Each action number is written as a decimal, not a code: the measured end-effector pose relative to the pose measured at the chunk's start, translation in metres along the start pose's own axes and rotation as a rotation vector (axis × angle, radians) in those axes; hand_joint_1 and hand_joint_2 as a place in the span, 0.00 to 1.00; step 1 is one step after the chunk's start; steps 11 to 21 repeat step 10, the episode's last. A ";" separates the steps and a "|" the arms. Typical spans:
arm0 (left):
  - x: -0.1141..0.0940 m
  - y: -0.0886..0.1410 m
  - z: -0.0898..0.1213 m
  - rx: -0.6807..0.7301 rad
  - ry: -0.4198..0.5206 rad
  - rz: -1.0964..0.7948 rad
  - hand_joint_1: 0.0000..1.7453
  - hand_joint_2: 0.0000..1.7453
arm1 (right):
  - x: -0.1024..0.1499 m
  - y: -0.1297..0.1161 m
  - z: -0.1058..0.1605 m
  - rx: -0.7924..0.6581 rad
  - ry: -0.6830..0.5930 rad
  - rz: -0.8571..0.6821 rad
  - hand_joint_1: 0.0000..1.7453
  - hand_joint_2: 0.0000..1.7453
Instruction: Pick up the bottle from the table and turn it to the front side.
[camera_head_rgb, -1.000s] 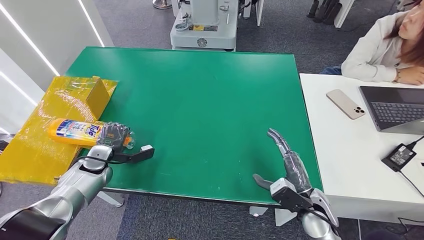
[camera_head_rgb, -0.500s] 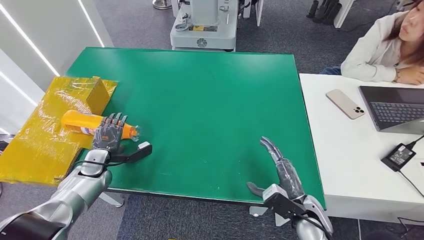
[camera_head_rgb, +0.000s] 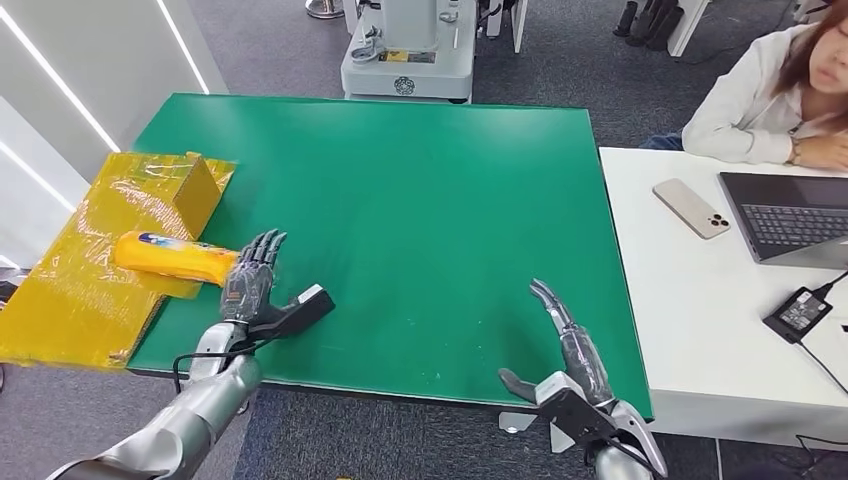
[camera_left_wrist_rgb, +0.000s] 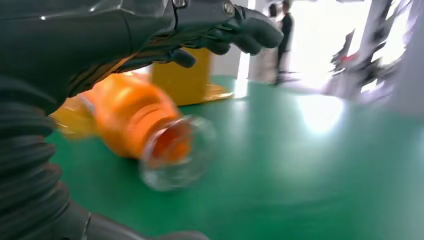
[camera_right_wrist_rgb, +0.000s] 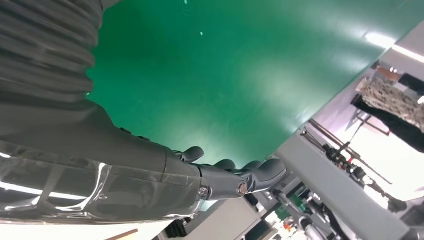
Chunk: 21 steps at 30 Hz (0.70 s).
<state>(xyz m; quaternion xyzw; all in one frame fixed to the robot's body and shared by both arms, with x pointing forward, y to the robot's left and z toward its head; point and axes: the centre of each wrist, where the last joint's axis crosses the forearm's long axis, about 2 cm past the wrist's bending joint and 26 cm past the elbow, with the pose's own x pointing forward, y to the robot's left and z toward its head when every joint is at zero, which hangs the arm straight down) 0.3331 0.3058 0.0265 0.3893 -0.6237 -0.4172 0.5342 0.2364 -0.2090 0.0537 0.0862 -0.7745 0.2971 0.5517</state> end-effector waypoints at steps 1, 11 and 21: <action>0.012 -0.003 -0.002 0.039 -0.043 0.065 0.00 1.00 | 0.001 0.000 0.000 -0.014 -0.005 -0.009 0.00 1.00; 0.107 -0.008 0.013 0.319 -0.128 0.440 0.00 1.00 | 0.014 0.016 0.005 -0.118 -0.057 -0.122 0.00 1.00; 0.107 -0.008 0.013 0.319 -0.128 0.440 0.00 1.00 | 0.014 0.016 0.005 -0.118 -0.057 -0.122 0.00 1.00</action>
